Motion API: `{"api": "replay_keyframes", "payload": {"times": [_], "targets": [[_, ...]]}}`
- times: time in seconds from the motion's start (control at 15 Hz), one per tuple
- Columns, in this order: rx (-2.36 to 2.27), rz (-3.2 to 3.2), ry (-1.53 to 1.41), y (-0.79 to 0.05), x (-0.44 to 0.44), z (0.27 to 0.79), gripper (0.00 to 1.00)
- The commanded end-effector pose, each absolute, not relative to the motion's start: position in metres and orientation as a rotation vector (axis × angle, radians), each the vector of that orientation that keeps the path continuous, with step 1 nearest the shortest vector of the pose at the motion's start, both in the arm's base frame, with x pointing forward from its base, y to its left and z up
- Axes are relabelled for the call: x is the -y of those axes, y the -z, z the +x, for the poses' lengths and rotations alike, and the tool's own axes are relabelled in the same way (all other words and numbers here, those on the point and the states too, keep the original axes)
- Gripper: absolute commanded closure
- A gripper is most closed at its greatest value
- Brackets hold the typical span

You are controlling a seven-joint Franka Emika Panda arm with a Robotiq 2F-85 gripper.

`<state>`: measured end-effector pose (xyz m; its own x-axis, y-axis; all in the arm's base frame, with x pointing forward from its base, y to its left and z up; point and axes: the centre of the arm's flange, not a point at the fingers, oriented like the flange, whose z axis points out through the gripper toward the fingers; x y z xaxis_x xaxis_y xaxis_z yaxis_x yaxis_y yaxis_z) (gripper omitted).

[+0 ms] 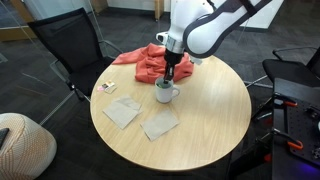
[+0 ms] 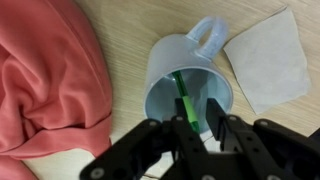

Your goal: Put the pen on the table and move the mug to the right

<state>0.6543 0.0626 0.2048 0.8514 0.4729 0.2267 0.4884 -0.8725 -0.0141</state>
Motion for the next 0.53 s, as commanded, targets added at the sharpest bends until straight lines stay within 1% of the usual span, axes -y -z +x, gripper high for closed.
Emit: {"api": "replay_keyframes", "payload": {"times": [0.0,0.27,0.47], "targets": [[0.731,-2.963,0.313,-0.202,-0.062,0.669,0.72],[0.730,-2.959,0.309,-0.194,-0.062,0.675,0.69],[0.732,-2.955,0.304,-0.189,-0.063,0.678,0.70]]}}
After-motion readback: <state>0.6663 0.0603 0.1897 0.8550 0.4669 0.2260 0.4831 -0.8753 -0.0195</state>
